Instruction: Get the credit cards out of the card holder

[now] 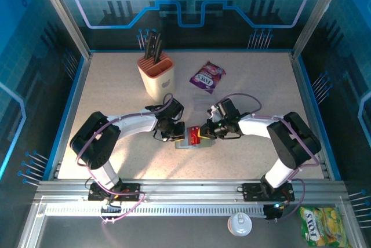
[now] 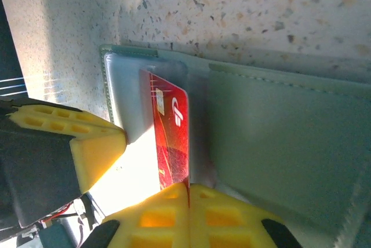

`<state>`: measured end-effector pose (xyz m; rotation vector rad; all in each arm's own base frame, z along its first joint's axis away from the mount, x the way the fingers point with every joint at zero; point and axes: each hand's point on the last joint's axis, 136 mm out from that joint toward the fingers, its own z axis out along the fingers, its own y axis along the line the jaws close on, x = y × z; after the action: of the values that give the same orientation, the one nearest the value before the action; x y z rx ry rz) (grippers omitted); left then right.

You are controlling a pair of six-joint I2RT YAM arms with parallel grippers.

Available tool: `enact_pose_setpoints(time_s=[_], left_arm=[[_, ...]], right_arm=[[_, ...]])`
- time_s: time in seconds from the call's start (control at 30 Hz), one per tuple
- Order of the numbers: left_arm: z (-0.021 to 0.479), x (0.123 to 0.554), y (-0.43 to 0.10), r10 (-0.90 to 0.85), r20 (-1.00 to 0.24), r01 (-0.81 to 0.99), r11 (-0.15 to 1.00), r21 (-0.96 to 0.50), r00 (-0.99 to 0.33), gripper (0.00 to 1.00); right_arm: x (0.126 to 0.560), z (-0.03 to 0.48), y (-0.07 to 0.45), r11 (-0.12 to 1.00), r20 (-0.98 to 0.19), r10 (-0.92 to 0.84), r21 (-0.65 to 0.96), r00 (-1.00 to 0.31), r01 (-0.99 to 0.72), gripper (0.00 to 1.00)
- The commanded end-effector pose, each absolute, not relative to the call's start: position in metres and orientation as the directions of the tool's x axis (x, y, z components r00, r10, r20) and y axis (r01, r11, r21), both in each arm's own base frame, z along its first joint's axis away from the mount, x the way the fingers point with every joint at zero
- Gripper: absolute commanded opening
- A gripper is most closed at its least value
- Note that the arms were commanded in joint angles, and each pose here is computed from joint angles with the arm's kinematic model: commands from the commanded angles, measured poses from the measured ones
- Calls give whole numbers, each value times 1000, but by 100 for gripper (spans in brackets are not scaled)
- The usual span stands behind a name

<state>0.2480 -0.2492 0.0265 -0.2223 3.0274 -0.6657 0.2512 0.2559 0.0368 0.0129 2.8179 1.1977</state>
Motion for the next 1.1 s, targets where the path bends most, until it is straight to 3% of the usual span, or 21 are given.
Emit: enact_pose_setpoints(time_s=[0.0,0.33,1.07], left_arm=[[17,238,-237,-127,30,-130,926,-355,-991,3],[35,247,-246,-114,-1,-105,914,-392,-993,4],[25,243,-251,-101,19,-100,899,-427,-995,4]], right_arm=[[248,37,240,736,-76,33,676,-997,-27,6],[249,52,235,766,-103,28,641,-994,-45,4],[246,55,258,835,-76,-40,544,-996,-75,4]])
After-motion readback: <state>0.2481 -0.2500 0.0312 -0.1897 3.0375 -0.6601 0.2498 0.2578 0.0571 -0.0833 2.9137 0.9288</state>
